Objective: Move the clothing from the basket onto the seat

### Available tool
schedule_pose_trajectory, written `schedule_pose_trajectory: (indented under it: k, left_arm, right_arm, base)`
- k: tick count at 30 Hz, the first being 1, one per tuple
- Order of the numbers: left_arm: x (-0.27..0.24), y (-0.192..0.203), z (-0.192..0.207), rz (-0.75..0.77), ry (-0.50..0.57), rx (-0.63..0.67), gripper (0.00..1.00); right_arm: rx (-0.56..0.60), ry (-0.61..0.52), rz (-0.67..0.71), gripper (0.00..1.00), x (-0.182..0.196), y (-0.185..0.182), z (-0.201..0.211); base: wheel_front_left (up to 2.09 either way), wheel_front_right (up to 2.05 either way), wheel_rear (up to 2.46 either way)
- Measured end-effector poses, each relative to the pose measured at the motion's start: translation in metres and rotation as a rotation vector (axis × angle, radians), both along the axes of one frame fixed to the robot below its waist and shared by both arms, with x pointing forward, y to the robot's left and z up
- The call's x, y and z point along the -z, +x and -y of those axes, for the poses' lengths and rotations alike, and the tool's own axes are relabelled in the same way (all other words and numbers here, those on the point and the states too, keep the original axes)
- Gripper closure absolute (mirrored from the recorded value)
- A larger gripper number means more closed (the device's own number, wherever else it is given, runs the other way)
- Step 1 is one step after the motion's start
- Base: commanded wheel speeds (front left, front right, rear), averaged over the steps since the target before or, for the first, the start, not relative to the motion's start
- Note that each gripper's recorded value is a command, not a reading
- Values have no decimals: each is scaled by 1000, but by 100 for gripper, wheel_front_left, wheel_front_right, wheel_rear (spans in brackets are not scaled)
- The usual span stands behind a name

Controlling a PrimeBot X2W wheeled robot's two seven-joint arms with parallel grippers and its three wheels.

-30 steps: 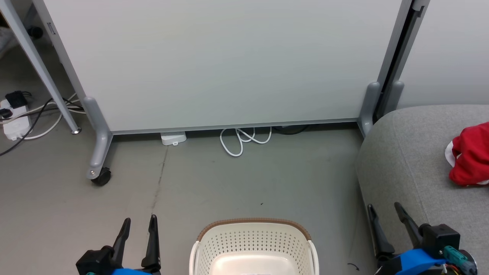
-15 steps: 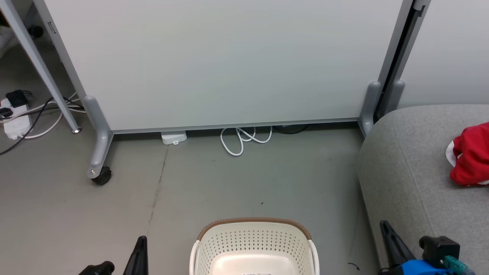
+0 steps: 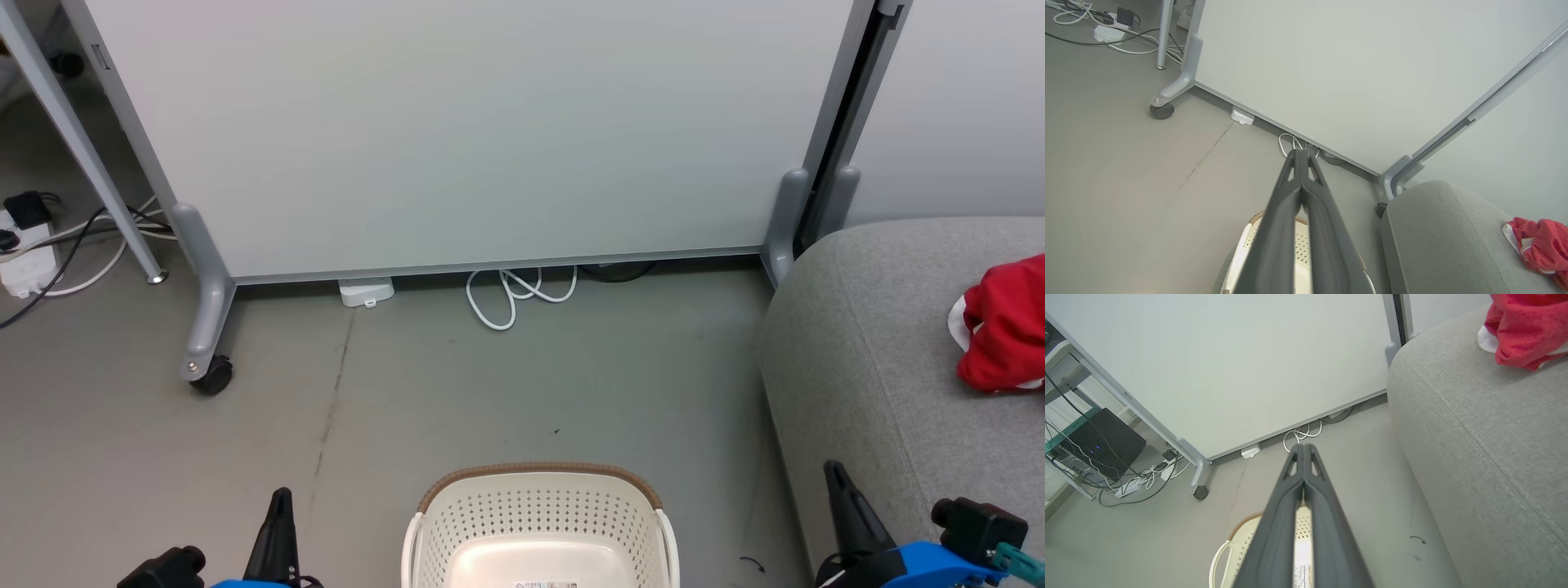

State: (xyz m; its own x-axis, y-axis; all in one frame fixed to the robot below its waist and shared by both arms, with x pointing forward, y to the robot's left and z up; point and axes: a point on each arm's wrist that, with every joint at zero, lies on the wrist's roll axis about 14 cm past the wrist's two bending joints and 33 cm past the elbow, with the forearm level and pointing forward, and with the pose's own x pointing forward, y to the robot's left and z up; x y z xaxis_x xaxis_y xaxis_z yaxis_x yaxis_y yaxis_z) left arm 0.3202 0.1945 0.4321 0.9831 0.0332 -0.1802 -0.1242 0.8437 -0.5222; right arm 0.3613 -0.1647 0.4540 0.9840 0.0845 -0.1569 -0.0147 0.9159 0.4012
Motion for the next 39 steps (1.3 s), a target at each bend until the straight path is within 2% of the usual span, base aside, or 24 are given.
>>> schedule_pose_trajectory:
  k: [18, 39]
  left_arm:
    - [-14, 16, -7, 24, -250, -65, 100]
    - [-29, 31, -9, 61, -482, -96, 100]
  right_arm:
    - [78, 293, 0, 100, -10, 7, 9]
    - [126, 559, 8, 100, -20, 14, 15]
  base:
    - [0, 0, 0]
    - [0, 0, 0]
